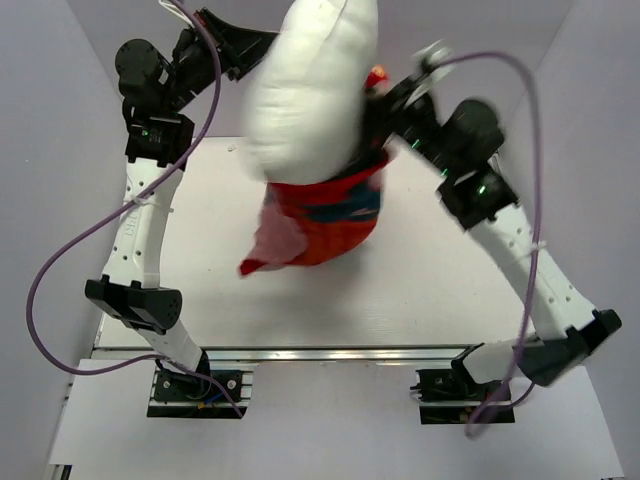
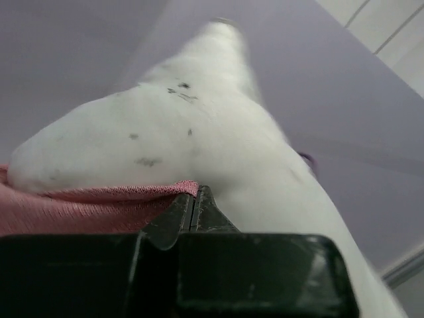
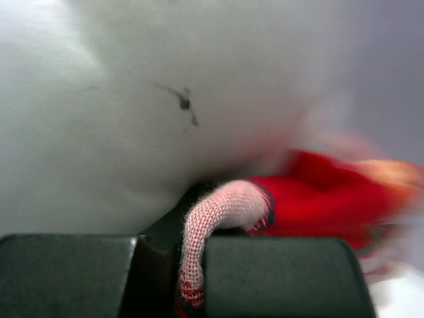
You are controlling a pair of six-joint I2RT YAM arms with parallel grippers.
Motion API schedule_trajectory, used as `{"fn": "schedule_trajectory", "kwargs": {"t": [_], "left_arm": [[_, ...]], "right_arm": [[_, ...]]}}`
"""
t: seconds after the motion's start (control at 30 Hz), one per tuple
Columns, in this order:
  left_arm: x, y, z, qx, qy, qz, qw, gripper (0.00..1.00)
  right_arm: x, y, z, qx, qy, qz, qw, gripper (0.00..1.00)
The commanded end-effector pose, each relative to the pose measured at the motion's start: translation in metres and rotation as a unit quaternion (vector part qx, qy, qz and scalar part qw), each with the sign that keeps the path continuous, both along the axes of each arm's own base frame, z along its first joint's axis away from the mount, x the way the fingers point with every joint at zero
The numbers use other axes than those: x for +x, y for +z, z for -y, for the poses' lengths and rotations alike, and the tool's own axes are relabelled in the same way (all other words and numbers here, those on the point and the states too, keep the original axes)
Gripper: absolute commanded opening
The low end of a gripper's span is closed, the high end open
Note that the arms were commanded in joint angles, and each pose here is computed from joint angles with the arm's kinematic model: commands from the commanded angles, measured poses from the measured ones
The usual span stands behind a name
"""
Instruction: Put the pillow into the pillowcase
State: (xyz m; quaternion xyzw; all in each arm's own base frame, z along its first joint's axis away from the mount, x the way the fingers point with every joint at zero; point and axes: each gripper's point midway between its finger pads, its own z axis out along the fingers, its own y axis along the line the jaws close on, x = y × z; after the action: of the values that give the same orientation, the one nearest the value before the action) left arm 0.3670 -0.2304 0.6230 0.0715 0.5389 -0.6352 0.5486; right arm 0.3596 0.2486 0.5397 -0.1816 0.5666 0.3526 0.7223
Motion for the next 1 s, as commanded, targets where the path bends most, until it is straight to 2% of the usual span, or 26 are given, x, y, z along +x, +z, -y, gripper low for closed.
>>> {"fn": "schedule_trajectory", "kwargs": {"t": [0.0, 0.1, 0.13, 0.2, 0.3, 0.33, 0.37, 0.43, 0.47, 0.5, 0.53, 0.57, 0.6, 0.63, 0.67, 0.73, 0.77, 0.8, 0.83, 0.87, 0.9, 0.93, 0.97], "left_arm": [[0.015, 0.015, -0.023, -0.026, 0.053, 0.035, 0.998, 0.00], [0.019, 0.014, -0.020, -0.027, 0.044, 0.042, 0.998, 0.00], [0.015, 0.018, -0.020, -0.029, 0.041, 0.054, 0.997, 0.00], [0.005, 0.023, -0.018, -0.035, 0.022, 0.063, 0.997, 0.00], [-0.034, 0.048, -0.014, -0.056, -0.015, 0.107, 0.993, 0.00], [-0.045, 0.058, -0.015, -0.056, -0.016, 0.120, 0.991, 0.00], [-0.049, 0.062, -0.016, -0.056, -0.013, 0.124, 0.991, 0.00], [-0.031, 0.060, -0.026, -0.048, 0.024, 0.110, 0.992, 0.00], [-0.029, 0.065, -0.033, -0.048, 0.037, 0.114, 0.992, 0.00], [-0.018, 0.062, -0.039, -0.048, 0.049, 0.105, 0.992, 0.00], [-0.005, 0.059, -0.049, -0.054, 0.064, 0.096, 0.992, 0.00], [0.011, 0.048, -0.050, -0.056, 0.066, 0.083, 0.993, 0.00], [0.015, 0.047, -0.050, -0.058, 0.063, 0.084, 0.993, 0.00], [0.018, 0.045, -0.048, -0.063, 0.055, 0.078, 0.993, 0.00], [0.020, 0.037, -0.042, -0.056, 0.035, 0.072, 0.995, 0.00], [0.008, 0.035, -0.029, -0.046, 0.006, 0.072, 0.996, 0.00], [-0.015, 0.041, -0.025, -0.034, -0.013, 0.087, 0.996, 0.00], [-0.024, 0.036, -0.018, -0.027, -0.026, 0.081, 0.996, 0.00], [-0.038, 0.035, -0.009, -0.022, -0.044, 0.079, 0.996, 0.00], [-0.054, 0.035, -0.004, -0.015, -0.061, 0.083, 0.995, 0.00], [-0.078, 0.039, -0.002, -0.013, -0.072, 0.091, 0.993, 0.00], [-0.090, 0.039, 0.002, -0.007, -0.080, 0.090, 0.993, 0.00], [-0.095, 0.039, 0.001, -0.004, -0.077, 0.089, 0.993, 0.00]], "right_arm": [[-0.175, 0.084, -0.036, 0.058, 0.211, 0.157, 0.963, 0.00], [-0.160, 0.115, -0.010, 0.106, 0.133, 0.131, 0.977, 0.00], [-0.126, 0.115, 0.007, 0.117, 0.039, 0.111, 0.986, 0.00], [-0.081, 0.128, 0.048, 0.132, -0.076, 0.107, 0.983, 0.00], [-0.021, 0.130, 0.114, 0.188, -0.160, 0.058, 0.967, 0.00], [-0.012, 0.128, 0.114, 0.210, -0.143, 0.028, 0.967, 0.00], [-0.003, 0.112, 0.113, 0.199, -0.137, -0.016, 0.970, 0.00], [-0.014, 0.096, 0.079, 0.169, -0.045, -0.057, 0.983, 0.00], [-0.031, 0.095, 0.058, 0.175, 0.018, -0.069, 0.982, 0.00], [-0.083, 0.097, 0.016, 0.162, 0.107, -0.070, 0.978, 0.00], [-0.102, 0.076, -0.011, 0.141, 0.134, -0.086, 0.977, 0.00], [-0.129, 0.066, -0.031, 0.109, 0.157, -0.069, 0.979, 0.00], [-0.174, 0.066, -0.047, 0.107, 0.202, -0.066, 0.971, 0.00], [-0.176, 0.059, -0.050, 0.099, 0.198, -0.063, 0.973, 0.00], [-0.165, 0.054, -0.047, 0.089, 0.165, -0.050, 0.981, 0.00], [-0.105, 0.062, -0.009, 0.103, 0.033, -0.029, 0.994, 0.00], [-0.078, 0.067, 0.016, 0.114, -0.006, -0.015, 0.993, 0.00], [-0.024, 0.076, 0.075, 0.158, -0.079, -0.004, 0.984, 0.00], [0.002, 0.072, 0.097, 0.164, -0.103, -0.019, 0.981, 0.00], [0.006, 0.103, 0.128, 0.190, -0.128, -0.002, 0.973, 0.00], [0.058, 0.078, 0.170, 0.194, -0.180, -0.046, 0.963, 0.00], [0.066, 0.070, 0.174, 0.205, -0.168, -0.083, 0.961, 0.00], [0.067, 0.072, 0.171, 0.203, -0.154, -0.087, 0.963, 0.00]]}}
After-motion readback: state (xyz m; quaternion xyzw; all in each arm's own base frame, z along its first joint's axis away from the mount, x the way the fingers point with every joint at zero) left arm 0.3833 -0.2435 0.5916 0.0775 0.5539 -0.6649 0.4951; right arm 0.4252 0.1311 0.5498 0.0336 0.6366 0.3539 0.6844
